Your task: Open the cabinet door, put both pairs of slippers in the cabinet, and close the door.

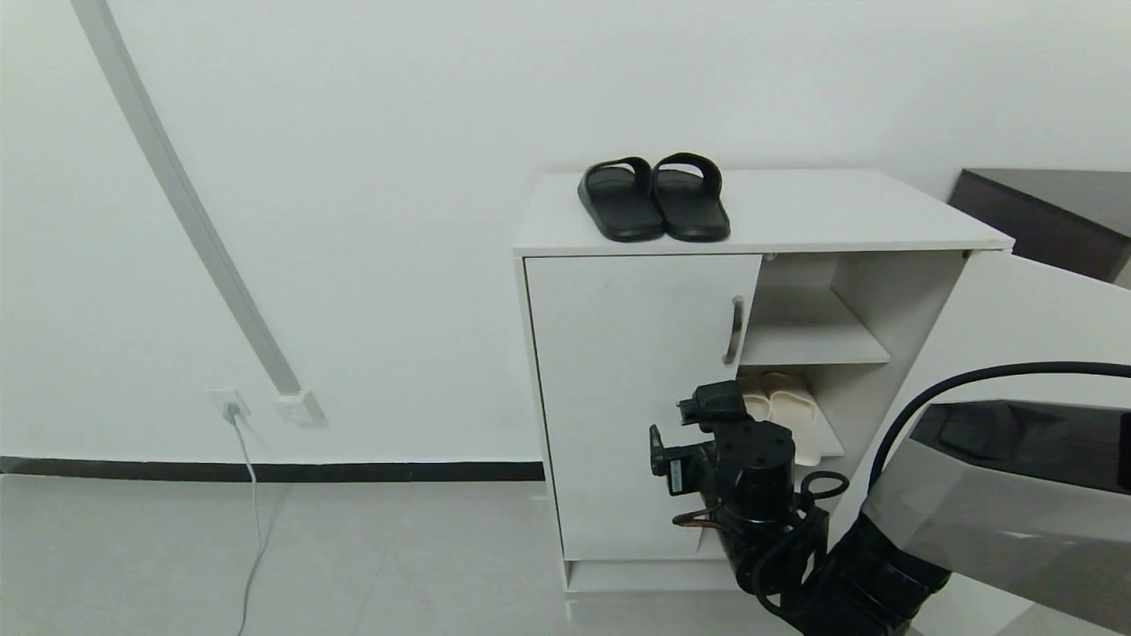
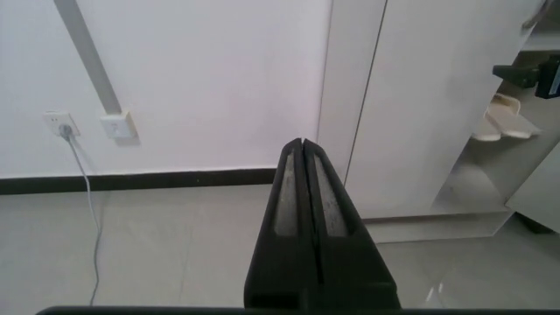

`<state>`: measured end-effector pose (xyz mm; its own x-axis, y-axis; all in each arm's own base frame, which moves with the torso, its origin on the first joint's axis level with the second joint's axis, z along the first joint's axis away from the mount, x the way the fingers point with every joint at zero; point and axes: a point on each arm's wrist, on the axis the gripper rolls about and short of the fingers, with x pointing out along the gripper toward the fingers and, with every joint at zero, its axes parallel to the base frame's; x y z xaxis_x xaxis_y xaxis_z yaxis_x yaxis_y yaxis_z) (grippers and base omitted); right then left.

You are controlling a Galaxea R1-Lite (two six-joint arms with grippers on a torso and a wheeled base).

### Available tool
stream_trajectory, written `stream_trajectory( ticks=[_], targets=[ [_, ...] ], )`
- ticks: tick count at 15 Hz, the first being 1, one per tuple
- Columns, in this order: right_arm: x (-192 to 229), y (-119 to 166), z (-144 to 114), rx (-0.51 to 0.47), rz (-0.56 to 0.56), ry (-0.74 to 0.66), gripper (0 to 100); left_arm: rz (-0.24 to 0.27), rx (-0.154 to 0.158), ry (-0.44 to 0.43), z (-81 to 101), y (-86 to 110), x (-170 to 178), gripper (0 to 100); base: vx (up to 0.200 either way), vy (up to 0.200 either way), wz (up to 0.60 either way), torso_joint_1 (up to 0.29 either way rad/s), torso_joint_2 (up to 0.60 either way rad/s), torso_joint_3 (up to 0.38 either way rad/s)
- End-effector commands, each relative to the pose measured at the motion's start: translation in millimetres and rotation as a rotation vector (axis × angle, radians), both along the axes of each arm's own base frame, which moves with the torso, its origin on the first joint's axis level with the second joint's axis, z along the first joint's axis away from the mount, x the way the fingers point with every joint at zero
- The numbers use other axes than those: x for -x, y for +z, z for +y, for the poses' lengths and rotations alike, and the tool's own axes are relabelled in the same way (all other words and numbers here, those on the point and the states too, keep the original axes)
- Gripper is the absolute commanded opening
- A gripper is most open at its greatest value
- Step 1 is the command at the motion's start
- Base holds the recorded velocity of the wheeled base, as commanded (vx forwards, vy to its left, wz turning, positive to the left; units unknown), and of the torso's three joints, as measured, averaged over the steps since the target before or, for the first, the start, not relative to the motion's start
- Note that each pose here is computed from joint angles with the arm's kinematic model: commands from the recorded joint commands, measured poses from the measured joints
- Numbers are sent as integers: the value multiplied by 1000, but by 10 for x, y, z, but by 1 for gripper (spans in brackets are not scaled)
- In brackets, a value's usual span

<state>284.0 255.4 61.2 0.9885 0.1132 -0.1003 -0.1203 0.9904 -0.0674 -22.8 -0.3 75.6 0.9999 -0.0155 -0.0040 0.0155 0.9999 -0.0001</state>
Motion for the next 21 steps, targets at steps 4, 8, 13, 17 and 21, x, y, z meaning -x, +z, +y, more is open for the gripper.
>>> stream_trajectory(
  ticks=[4, 8, 13, 17, 21],
  targets=[
    [3, -1, 0, 2, -1, 1, 100, 1, 0, 0, 0, -1, 0, 0, 0, 0, 0, 181, -493, -319],
    [1, 19, -6, -2, -5, -1, 100, 1, 0, 0, 0, -1, 0, 0, 0, 0, 0, 209, -521, -319],
    [16, 59, -22, -8, -12, -1, 100, 1, -2, 0, 0, -1, 0, 0, 0, 0, 0, 234, -556, -325],
    [17, 56, -21, -6, -9, 1, 100, 1, -2, 0, 0, -1, 0, 0, 0, 0, 0, 257, -590, -328],
    [33, 4, -52, 10, 9, 1, 100, 1, -2, 0, 0, -1, 0, 0, 0, 0, 0, 195, -428, -236]
  ],
)
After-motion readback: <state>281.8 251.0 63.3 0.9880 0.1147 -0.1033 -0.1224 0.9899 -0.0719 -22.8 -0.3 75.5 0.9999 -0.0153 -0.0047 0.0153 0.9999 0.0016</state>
